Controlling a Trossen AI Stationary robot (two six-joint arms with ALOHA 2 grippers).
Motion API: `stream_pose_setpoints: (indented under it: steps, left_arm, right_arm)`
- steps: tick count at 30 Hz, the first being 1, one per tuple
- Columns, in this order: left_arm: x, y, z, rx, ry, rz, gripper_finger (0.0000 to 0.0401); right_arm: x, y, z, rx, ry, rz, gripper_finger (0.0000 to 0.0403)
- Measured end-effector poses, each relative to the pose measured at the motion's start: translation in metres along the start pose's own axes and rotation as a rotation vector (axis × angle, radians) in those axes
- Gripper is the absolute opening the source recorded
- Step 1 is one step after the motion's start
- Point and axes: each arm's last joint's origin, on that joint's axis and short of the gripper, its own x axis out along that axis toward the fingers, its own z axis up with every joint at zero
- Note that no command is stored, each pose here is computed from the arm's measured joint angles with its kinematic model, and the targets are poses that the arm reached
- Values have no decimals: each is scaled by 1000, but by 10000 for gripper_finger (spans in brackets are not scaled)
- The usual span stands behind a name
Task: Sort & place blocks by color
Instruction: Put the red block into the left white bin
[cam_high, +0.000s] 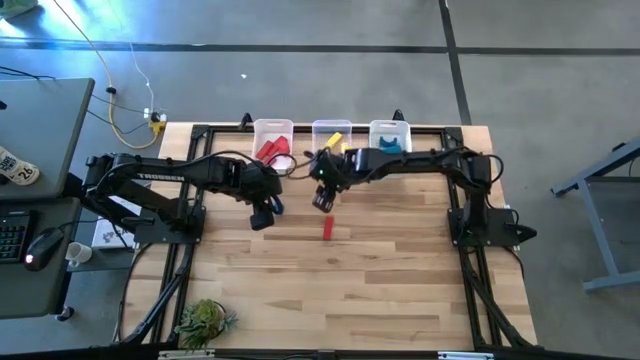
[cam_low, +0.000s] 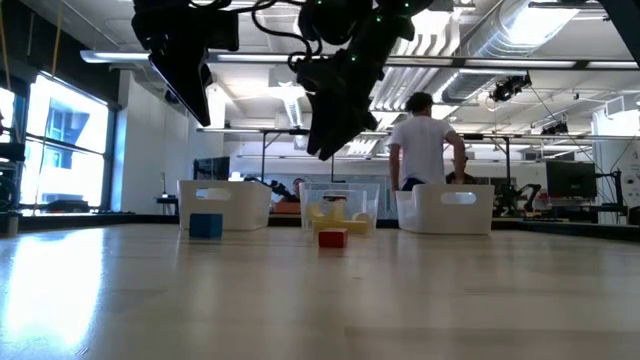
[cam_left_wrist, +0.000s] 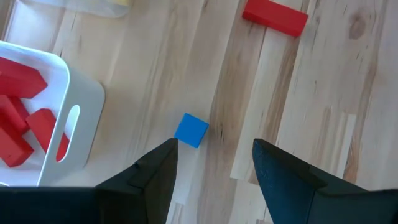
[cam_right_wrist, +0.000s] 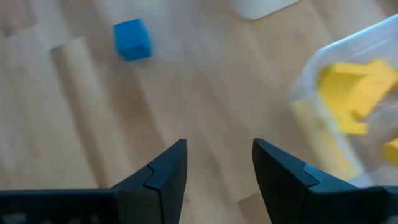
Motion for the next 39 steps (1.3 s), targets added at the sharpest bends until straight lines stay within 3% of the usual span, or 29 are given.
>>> stream_pose_setpoints:
  steps: [9, 21, 29, 39]
  left_arm:
    - [0, 0, 0, 0, -1, 0, 196]
    - [0, 0, 0, 0, -3, -1, 196]
    - [0, 0, 0, 0, -3, -1, 196]
    - [0, 0, 0, 0, -4, -1, 196]
  right_arm:
    - [-5, 48, -18, 37, 37, 53, 167]
    - [-11, 86, -36, 294, 84, 78, 167]
    - [-15, 101, -49, 456, 98, 7, 167]
    - [-18, 109, -54, 679, -19, -100, 167]
